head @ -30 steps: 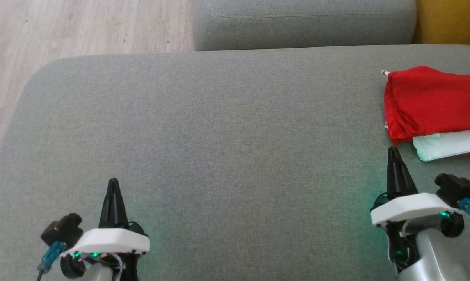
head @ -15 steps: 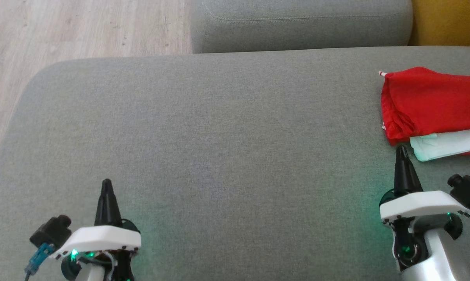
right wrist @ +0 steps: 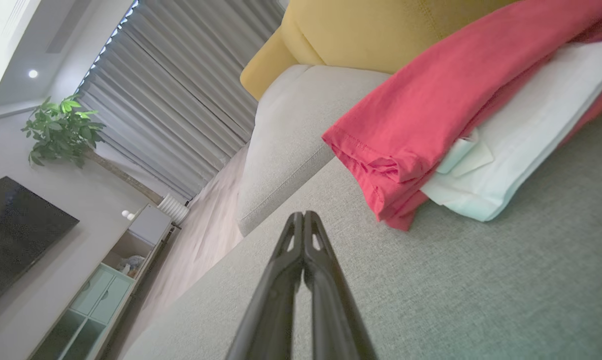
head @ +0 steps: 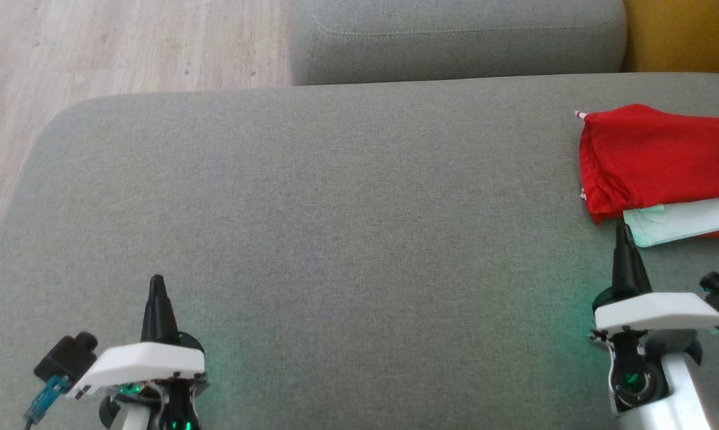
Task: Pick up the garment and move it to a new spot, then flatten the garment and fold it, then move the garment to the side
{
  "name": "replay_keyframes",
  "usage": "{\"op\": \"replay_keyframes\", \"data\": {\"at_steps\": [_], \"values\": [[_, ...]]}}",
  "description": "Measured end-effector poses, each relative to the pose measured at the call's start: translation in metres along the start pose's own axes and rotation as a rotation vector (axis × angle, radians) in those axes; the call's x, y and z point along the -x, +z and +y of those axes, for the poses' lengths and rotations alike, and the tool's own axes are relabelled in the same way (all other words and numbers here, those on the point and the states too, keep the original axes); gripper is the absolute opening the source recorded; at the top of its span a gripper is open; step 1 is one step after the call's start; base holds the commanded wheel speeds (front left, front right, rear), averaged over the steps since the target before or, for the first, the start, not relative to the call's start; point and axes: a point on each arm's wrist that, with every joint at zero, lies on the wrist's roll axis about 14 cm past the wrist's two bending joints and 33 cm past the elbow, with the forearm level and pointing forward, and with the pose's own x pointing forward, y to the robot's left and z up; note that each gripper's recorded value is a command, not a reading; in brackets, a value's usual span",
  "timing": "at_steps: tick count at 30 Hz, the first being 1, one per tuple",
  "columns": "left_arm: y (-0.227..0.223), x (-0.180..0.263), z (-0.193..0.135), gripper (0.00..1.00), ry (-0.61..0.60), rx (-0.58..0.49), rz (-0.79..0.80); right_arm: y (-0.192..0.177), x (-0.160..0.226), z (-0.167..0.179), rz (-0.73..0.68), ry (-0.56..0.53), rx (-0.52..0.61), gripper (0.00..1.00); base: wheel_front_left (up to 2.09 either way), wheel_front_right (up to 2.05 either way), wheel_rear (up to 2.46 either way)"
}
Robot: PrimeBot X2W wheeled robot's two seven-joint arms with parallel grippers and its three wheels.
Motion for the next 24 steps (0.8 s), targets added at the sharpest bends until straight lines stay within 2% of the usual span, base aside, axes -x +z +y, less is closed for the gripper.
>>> {"op": "replay_keyframes", "data": {"at_steps": [24], "values": [[0.013,-0.001,-0.003,0.0,-0.014,0.232,-0.011,0.007,0.01,-0.009,-0.011,-0.028,-0.271,0.0,0.0,0.0,0.0]]}}
